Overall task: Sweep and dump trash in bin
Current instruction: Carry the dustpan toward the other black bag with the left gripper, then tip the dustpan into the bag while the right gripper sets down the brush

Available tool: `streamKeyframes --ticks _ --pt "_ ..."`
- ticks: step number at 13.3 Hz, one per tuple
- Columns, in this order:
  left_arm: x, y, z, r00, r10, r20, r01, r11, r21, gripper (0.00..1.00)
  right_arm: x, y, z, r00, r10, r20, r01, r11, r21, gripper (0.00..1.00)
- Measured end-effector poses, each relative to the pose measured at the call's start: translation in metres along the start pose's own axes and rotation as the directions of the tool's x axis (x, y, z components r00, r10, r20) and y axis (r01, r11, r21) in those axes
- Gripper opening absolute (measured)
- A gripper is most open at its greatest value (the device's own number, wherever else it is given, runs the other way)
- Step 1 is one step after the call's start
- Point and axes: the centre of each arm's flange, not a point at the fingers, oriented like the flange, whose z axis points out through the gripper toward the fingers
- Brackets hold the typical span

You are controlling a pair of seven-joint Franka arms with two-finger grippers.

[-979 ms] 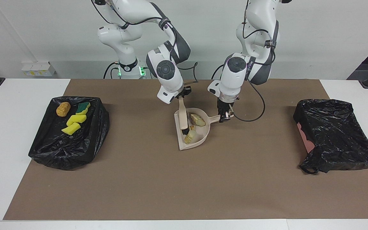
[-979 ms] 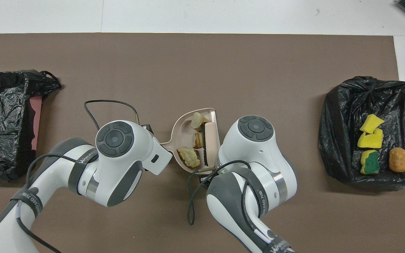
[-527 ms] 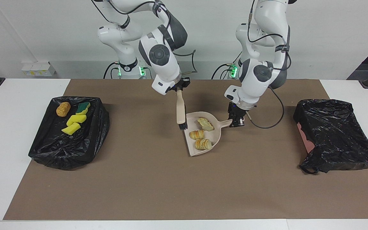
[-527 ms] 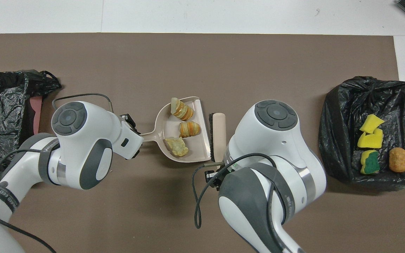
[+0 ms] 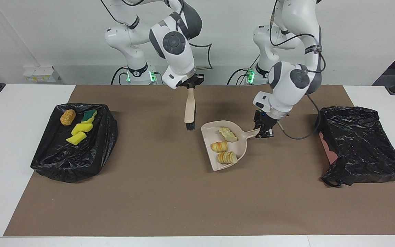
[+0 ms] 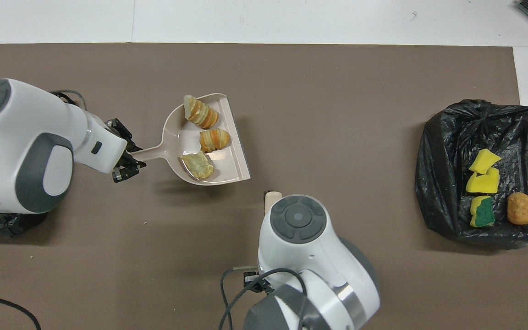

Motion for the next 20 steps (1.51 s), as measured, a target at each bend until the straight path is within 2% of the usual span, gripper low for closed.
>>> streamKeyframes --ticks 3,5,9,12,15,18,19,20 --pt "-0.026 -0.021 -0.047 0.999 -0.04 -0.026 0.041 0.999 0.034 0.33 -0.016 -0.028 0.052 1.0 0.003 0.005 -0.003 0.999 -0.042 0.26" --pt "-0.052 -0.034 -0.07 0.998 -0.026 -0.064 0.03 0.998 0.058 0.33 -0.014 -0.031 0.074 1.0 0.013 0.016 -0.012 0.998 -0.058 0.26" --pt "-0.129 -0.054 -0.09 0.995 -0.014 -0.103 0.024 0.996 0.089 0.33 -0.009 -0.027 0.095 0.999 0.022 0.03 -0.02 0.997 -0.079 0.26" --pt "-0.189 -0.065 -0.103 0.994 0.004 -0.108 0.008 0.993 0.114 0.33 -0.005 -0.027 0.106 1.0 0.022 0.005 -0.022 0.998 -0.065 0.26" --pt "-0.247 -0.067 -0.125 0.997 0.058 -0.048 -0.05 0.988 0.145 0.33 0.0 -0.026 0.111 1.0 0.022 -0.001 -0.022 0.997 -0.073 0.31" --pt "-0.309 -0.067 -0.142 0.995 0.083 0.058 -0.091 0.984 0.154 0.33 0.004 -0.025 0.108 1.0 0.023 -0.014 -0.024 0.997 -0.073 0.57" --pt "-0.333 -0.068 -0.151 0.991 0.09 0.096 -0.105 0.982 0.156 0.33 0.009 -0.025 0.103 0.999 0.01 -0.04 -0.013 0.996 -0.087 0.57" --pt "-0.352 -0.07 -0.159 0.985 0.102 0.14 -0.123 0.98 0.154 0.33 0.014 -0.027 0.097 0.997 -0.009 -0.075 0.001 0.995 -0.1 0.64"
